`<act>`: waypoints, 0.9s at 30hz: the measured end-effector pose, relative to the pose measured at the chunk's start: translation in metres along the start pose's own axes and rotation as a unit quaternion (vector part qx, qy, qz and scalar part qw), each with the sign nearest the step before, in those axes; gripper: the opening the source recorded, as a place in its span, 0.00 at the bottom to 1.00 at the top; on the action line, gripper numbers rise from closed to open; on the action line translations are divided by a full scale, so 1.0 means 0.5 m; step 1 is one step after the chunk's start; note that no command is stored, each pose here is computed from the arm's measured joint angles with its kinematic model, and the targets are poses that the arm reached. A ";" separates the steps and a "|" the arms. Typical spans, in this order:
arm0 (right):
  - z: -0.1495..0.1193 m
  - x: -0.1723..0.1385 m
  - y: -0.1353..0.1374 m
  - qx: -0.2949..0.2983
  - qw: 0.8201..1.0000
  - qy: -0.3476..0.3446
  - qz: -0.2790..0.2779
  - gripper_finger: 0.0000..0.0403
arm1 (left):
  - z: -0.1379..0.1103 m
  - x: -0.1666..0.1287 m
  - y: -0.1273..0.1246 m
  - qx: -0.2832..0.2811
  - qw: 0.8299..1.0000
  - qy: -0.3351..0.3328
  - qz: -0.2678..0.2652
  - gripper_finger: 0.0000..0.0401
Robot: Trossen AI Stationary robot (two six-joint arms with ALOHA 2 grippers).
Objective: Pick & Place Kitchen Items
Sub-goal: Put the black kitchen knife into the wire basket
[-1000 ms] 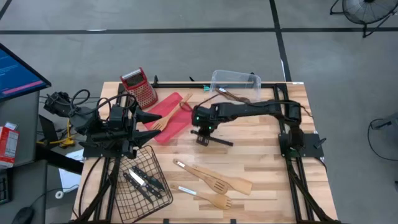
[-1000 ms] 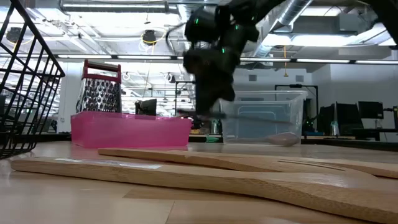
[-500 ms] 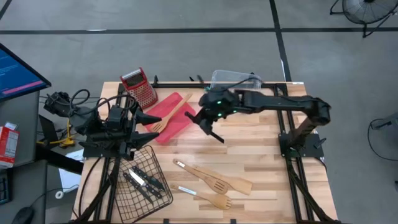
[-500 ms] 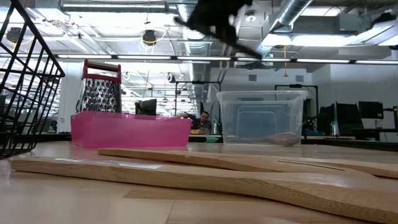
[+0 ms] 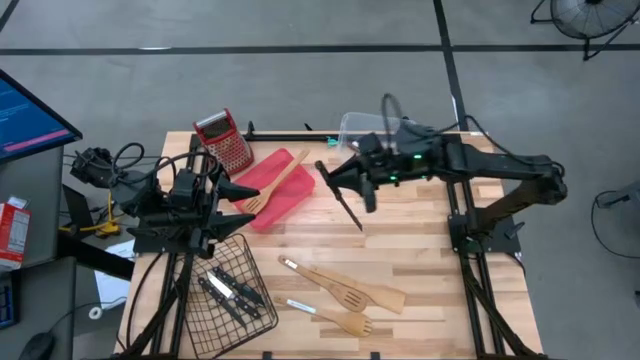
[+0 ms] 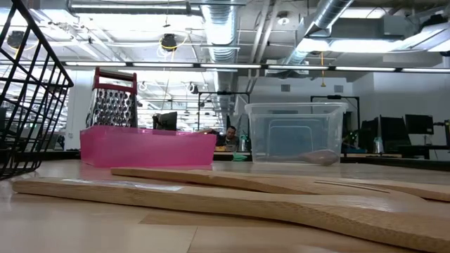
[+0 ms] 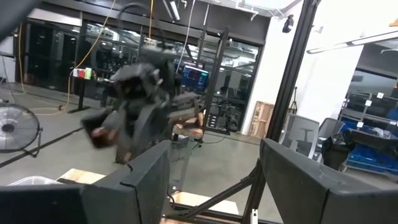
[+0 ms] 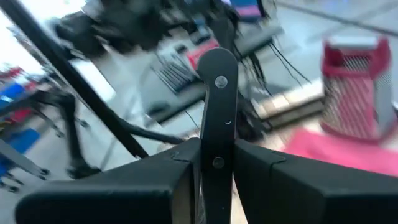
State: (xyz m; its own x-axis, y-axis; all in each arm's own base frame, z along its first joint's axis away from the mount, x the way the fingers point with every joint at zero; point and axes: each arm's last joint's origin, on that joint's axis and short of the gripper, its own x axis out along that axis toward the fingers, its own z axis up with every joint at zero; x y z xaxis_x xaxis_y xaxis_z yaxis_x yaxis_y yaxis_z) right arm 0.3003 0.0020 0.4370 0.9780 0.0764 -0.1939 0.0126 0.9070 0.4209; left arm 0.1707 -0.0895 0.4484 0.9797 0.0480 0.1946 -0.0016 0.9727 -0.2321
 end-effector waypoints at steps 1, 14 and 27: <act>0.006 -0.011 0.010 -0.003 1.000 -0.013 0.010 0.16 | 0.000 0.000 0.000 0.000 1.000 0.000 0.000 0.57; 0.068 -0.128 0.102 -0.085 0.974 -0.192 0.091 0.16 | 0.033 0.008 0.017 -0.041 0.996 -0.077 0.019 0.57; 0.078 -0.235 0.163 -0.149 0.941 -0.256 0.164 0.16 | 0.044 0.023 0.018 -0.062 0.991 -0.120 -0.007 0.57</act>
State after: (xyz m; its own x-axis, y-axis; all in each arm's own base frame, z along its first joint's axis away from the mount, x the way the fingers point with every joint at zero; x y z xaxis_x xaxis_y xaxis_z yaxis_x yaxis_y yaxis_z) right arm 0.1946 0.0507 0.5285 0.8921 0.2317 0.3880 -0.2916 0.9510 0.1025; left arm 0.1775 -0.0753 0.4694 0.9035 0.1016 0.4165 0.0511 0.9391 -0.3399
